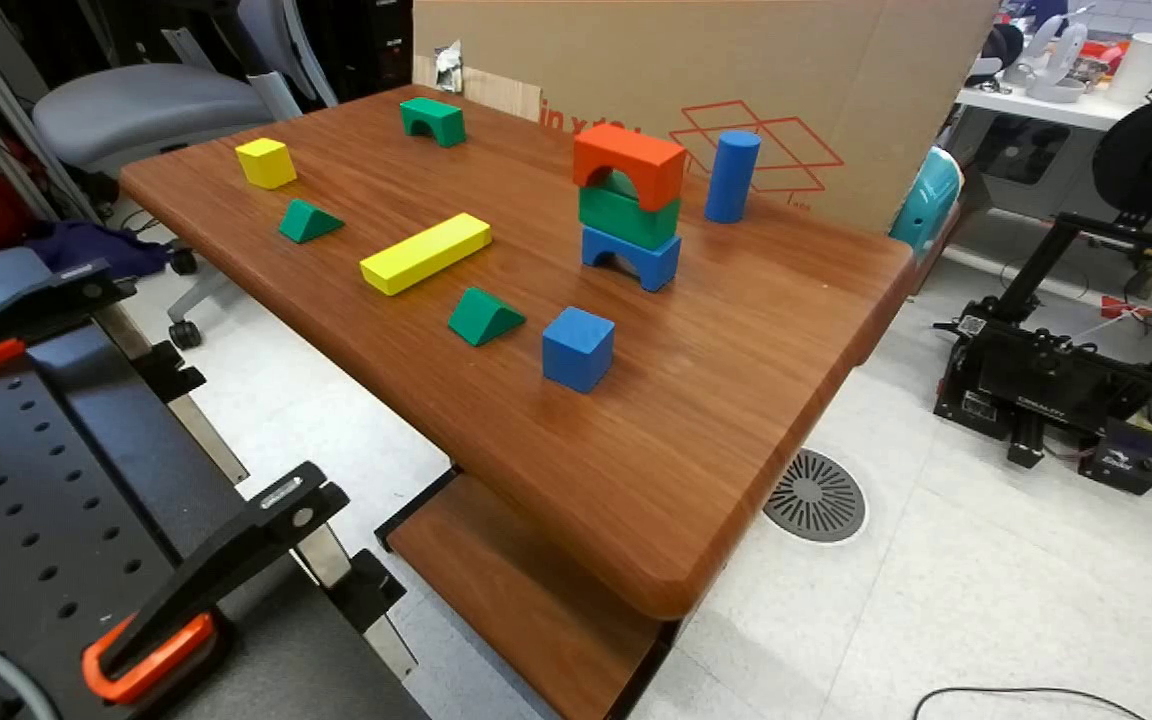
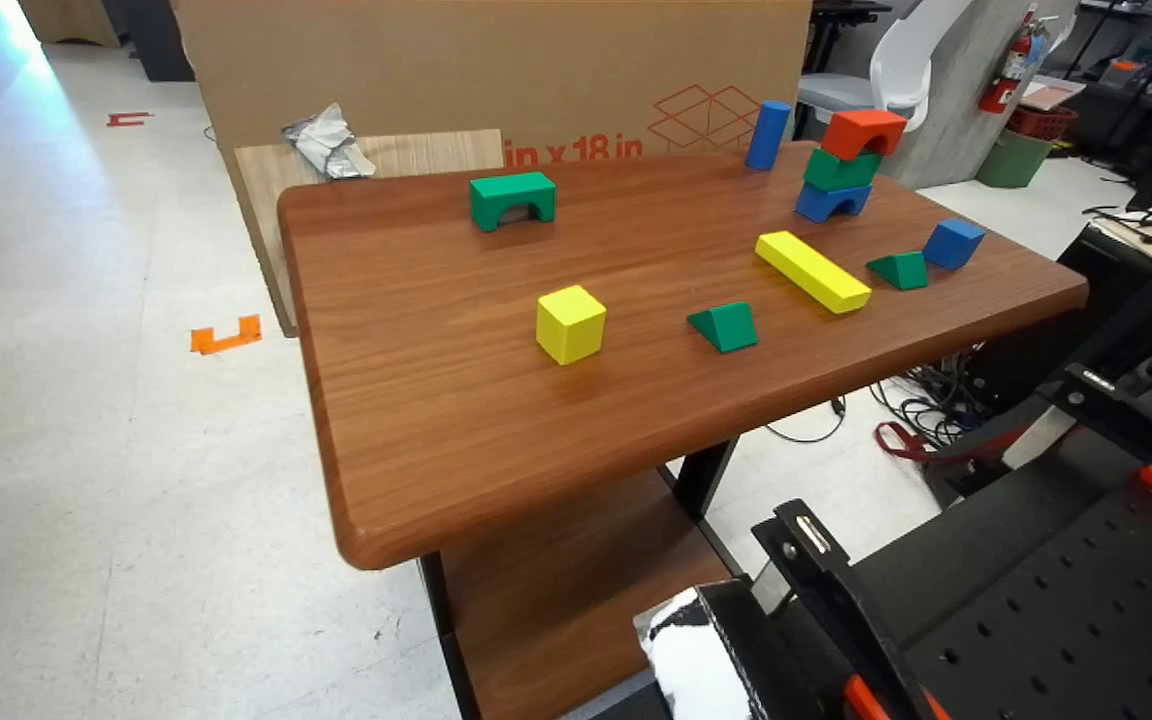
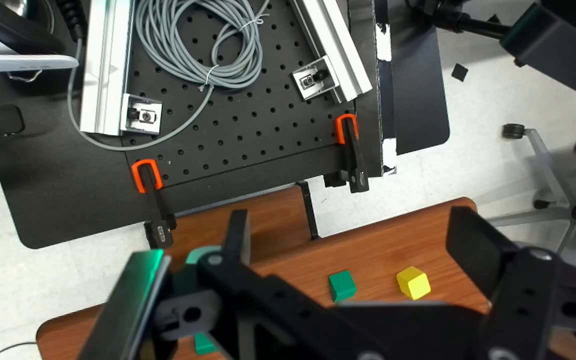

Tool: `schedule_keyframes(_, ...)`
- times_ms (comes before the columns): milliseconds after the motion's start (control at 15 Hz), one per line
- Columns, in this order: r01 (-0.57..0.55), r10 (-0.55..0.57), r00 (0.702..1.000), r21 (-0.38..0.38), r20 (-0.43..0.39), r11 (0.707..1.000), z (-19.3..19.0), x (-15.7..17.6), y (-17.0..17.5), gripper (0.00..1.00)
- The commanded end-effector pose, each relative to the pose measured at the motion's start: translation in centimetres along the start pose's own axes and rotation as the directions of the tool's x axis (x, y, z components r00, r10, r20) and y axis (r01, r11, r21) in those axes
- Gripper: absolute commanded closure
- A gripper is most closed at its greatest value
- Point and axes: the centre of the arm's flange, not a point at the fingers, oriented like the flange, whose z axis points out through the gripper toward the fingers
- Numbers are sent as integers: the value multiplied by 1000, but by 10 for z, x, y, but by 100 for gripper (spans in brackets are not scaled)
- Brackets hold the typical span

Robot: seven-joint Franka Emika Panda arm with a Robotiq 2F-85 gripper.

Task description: Remove the orange block from the top of the stack.

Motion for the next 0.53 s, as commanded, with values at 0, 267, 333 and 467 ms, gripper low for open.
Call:
schedule_keyframes(0, 0, 0, 1000, 0, 0, 1000, 0, 0, 0, 0)
schedule_keyframes(267, -6, 6, 1000, -3, -1, 1000, -1, 4, 2, 0)
schedule_keyframes(333, -12, 12, 1000, -4, -6, 1000, -2, 7, 3, 0)
schedule_keyframes(467, -37, 37, 998, -6, -43, 999, -2, 20, 8, 0)
